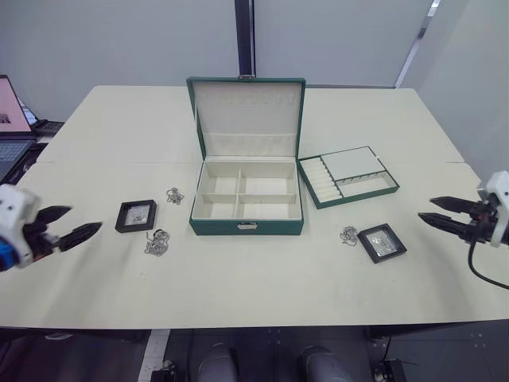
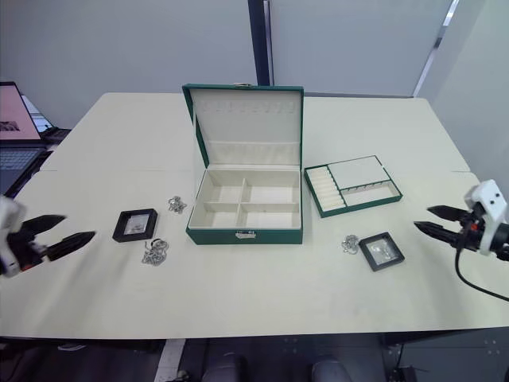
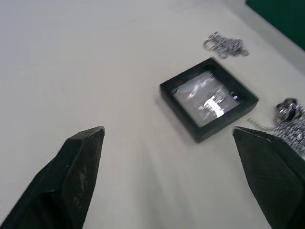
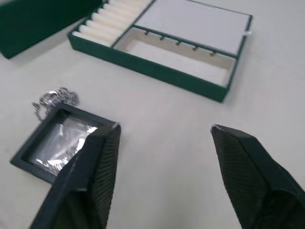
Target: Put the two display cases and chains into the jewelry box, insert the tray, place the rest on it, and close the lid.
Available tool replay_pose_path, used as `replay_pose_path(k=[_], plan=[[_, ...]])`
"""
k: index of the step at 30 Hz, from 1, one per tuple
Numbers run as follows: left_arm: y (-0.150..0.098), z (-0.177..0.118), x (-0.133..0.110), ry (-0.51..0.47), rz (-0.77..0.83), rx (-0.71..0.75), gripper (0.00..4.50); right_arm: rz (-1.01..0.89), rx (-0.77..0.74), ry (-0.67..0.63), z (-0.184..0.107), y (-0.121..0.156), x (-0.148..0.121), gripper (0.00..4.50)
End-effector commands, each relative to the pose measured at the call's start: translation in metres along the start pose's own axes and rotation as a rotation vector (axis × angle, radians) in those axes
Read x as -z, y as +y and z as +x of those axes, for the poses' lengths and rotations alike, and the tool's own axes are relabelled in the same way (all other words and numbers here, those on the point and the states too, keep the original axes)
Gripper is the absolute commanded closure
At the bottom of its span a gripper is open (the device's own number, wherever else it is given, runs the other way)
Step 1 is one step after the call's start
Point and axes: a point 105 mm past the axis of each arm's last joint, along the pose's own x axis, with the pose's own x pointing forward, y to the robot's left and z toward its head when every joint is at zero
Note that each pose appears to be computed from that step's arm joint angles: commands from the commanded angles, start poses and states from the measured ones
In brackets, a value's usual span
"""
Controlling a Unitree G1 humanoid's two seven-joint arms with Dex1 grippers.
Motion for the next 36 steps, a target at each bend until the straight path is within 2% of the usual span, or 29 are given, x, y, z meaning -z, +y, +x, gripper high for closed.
replay_pose_path(k=[1,6,11,14,17,19,22,25,28,34,36], plan=[[0.012,-0.016,-0.007,-0.045,0.031,-0.08,0.0,-0.033,0.016,-0.029,-0.007,-0.005,-0.007,0.03],[0.022,-0.026,0.004,-0.051,0.006,-0.168,0.0,-0.013,0.053,-0.049,-0.002,-0.013,-0.004,0.03],[0.02,-0.024,0.003,-0.044,0.049,-0.166,0.0,-0.022,0.044,-0.04,0.001,-0.013,-0.002,0.03],[0.011,-0.022,-0.005,-0.065,0.093,-0.121,0.0,-0.047,0.0,-0.051,0.003,-0.007,-0.012,0.03],[-0.003,-0.025,-0.014,-0.11,0.132,-0.05,0.0,-0.089,-0.113,-0.1,0.01,0.014,-0.039,0.03],[-0.013,-0.029,-0.016,-0.123,0.139,-0.015,0.0,-0.106,-0.221,-0.165,0.017,0.037,-0.066,0.03],[-0.031,-0.033,-0.006,-0.117,0.119,0.01,0.0,-0.156,-0.405,-0.269,0.028,0.088,-0.114,0.03],[-0.046,-0.03,0.005,-0.126,0.069,-0.02,0.0,-0.189,-0.528,-0.342,0.036,0.125,-0.144,0.03],[-0.071,-0.019,0.016,-0.138,0.009,-0.028,0.0,-0.226,-0.627,-0.364,0.048,0.154,-0.158,0.03],[-0.125,0.018,0.028,-0.188,-0.105,-0.056,0.0,-0.291,-0.718,-0.347,0.077,0.185,-0.161,0.03],[-0.137,0.025,0.029,-0.202,-0.128,-0.083,0.0,-0.325,-0.721,-0.332,0.086,0.191,-0.157,0.03]])
